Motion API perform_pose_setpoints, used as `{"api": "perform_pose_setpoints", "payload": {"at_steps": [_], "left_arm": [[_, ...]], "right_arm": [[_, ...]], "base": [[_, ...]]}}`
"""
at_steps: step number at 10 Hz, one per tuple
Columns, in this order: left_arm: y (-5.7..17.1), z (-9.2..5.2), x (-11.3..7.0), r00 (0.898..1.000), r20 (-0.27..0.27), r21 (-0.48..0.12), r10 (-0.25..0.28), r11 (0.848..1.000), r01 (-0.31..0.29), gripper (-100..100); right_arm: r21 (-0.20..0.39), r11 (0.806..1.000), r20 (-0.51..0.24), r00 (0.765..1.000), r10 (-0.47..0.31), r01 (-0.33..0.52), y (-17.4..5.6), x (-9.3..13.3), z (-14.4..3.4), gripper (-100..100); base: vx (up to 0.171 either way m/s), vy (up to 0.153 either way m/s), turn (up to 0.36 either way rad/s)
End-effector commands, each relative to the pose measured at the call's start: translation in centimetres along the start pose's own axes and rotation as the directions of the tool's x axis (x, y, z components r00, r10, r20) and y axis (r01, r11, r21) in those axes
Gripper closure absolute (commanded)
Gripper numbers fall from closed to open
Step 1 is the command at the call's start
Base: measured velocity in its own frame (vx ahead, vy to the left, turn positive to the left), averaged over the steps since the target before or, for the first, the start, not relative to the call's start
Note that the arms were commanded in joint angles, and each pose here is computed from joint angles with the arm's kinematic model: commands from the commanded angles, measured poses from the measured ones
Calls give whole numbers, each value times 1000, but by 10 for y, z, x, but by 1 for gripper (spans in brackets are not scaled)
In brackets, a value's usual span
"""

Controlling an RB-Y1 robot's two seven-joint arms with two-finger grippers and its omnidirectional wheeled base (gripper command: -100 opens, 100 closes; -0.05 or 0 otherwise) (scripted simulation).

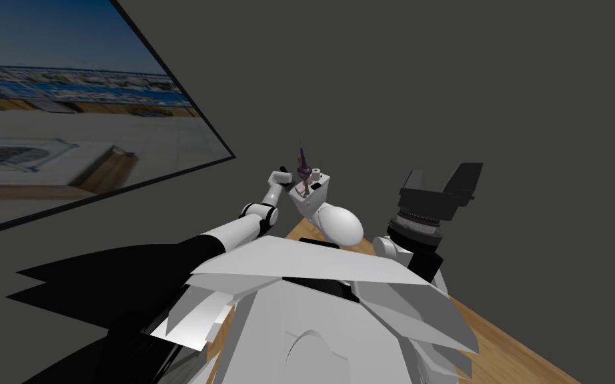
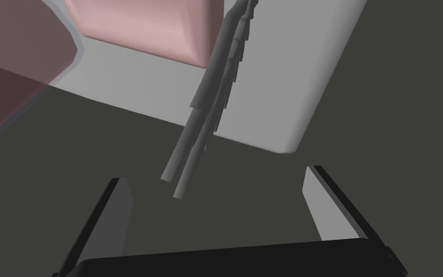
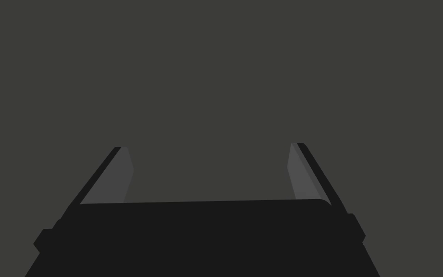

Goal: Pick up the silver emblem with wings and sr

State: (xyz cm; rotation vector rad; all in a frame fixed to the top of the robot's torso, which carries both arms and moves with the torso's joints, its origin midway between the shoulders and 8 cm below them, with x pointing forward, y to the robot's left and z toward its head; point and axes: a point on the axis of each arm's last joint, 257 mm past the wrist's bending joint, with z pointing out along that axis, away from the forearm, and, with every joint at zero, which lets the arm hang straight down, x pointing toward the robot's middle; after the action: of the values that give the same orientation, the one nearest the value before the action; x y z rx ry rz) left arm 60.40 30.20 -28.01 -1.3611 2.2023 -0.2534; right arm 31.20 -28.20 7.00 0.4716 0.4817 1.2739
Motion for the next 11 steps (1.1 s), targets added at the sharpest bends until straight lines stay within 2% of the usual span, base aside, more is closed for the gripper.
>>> {"api": "perform_pose_setpoints", "payload": {"at_steps": [1,2,3,4,5,6,7,8,11], "left_arm": [[-3,-2,5,1000,-19,-31,8,999,-9,-100],[5,3,7,1000,-28,-52,6,999,-7,-100],[-2,-1,11,999,-40,-67,14,998,-17,-100],[7,3,14,999,-49,-88,11,996,-15,-100],[0,-2,17,998,-61,-101,20,995,-26,-100],[7,2,20,997,-69,-120,17,992,-25,-100],[1,-3,24,996,-82,-135,26,990,-37,-100],[10,2,27,996,-92,-158,22,987,-36,-100],[11,-4,39,991,-128,-211,34,976,-61,-100]], "right_arm": [[0,1000,0,1000,0,0,0,0,0,0],[0,1000,0,1000,0,0,0,0,0,0],[0,1000,0,1000,0,0,0,0,0,0],[0,1000,0,1000,0,0,0,0,0,0],[0,1000,0,1000,0,0,0,0,0,0],[0,1000,0,1000,0,0,0,0,0,0],[0,1000,0,1000,0,0,0,0,0,0],[0,1000,0,1000,0,0,0,0,0,0],[0,1000,0,1000,0,0,0,0,0,0]], "base": [[2,-30,-14],[0,-24,-3],[1,-13,-8],[1,-13,-7],[1,-26,-8],[0,-17,-2],[1,-12,-7],[0,0,0],[1,-13,-5]]}}
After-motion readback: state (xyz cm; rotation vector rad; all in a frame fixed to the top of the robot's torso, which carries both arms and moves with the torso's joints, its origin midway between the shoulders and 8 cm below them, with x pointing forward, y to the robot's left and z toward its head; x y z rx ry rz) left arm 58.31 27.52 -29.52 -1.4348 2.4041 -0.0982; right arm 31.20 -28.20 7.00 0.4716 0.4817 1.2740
